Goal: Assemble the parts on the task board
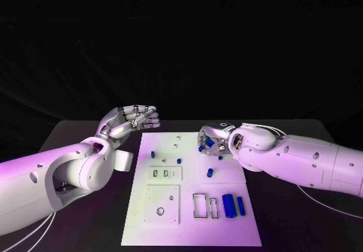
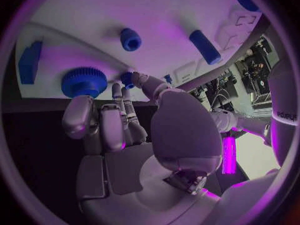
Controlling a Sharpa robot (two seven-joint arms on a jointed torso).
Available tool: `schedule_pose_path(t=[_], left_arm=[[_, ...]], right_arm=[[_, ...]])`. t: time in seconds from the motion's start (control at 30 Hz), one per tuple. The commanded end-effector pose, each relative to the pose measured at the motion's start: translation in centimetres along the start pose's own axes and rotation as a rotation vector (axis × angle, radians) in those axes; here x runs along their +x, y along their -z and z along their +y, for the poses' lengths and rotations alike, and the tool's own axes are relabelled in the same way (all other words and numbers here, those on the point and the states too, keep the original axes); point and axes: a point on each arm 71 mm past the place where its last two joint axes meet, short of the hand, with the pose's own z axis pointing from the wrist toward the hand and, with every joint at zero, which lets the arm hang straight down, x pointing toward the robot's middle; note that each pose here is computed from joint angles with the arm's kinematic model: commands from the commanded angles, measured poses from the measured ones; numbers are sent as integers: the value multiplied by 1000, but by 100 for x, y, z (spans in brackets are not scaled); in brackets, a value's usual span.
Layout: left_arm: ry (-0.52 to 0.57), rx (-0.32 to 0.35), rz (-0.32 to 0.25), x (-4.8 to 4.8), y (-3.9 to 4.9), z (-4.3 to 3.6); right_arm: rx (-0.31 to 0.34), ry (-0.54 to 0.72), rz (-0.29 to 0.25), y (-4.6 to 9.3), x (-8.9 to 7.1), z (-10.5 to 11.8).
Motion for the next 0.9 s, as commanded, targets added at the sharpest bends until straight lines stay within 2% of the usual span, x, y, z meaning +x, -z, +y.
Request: schedule_pose_path(t=[0.03, 0.47, 0.67, 0.9], left_arm=[[14, 2, 17, 18, -5, -14], [17, -2, 19, 17, -9, -22], [17, -5, 19, 14, -11, -24], [15, -8, 17, -2, -12, -22]], right_arm=[[-2, 16, -2, -4, 4, 10], [2, 15, -17, -16, -7, 23], [7, 15, -64, -20, -41, 35], [9, 1, -151, -18, -127, 103]])
